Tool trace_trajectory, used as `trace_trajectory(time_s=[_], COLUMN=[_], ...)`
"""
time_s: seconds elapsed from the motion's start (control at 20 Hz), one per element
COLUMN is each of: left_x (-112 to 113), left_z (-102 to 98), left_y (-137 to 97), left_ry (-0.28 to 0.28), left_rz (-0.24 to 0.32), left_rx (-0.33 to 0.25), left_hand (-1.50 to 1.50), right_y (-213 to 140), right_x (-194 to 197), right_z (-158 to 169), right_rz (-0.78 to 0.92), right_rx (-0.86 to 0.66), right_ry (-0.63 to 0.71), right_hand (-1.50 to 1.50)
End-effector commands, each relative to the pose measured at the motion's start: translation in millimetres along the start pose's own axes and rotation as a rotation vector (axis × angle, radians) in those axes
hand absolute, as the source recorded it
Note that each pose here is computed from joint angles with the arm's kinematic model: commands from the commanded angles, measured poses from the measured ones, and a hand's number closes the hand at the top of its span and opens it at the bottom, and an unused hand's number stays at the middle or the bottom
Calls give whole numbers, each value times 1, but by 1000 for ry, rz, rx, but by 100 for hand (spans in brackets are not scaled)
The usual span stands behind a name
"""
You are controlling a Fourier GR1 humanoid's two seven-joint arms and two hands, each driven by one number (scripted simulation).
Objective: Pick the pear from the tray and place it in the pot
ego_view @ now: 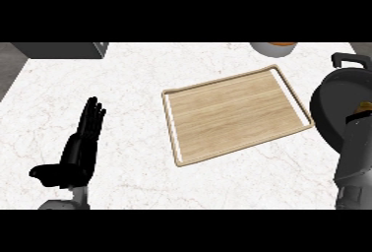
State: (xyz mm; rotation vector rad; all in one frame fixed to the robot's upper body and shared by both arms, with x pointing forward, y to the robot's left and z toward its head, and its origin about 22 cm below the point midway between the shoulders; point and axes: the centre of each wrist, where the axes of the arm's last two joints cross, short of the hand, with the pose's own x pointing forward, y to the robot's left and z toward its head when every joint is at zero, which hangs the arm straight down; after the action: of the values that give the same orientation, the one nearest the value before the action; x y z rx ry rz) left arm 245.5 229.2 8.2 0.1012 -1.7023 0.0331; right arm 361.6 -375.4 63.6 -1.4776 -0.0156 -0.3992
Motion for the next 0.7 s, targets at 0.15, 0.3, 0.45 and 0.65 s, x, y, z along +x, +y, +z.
trace_trajectory(time_s=[0.15, 0.3, 0.45, 0.65], left_x=[-4, 0, 1, -10], left_z=[-2, 1, -3, 8], left_y=[0, -2, 1, -9], left_ry=[-8, -8, -4, 6], left_rz=[-1, -8, -6, -13], left_rx=[15, -7, 5, -17], left_hand=[0, 0, 0, 0], right_y=[-12, -40, -29, -22], right_x=[-13, -11, -26, -39], right_z=[10, 3, 5, -1], right_rz=[-443, -681, -795, -894], right_rx=[-171, -323, -342, -373], right_ry=[-1, -63, -9, 45], right_hand=[-150, -150, -150, -150])
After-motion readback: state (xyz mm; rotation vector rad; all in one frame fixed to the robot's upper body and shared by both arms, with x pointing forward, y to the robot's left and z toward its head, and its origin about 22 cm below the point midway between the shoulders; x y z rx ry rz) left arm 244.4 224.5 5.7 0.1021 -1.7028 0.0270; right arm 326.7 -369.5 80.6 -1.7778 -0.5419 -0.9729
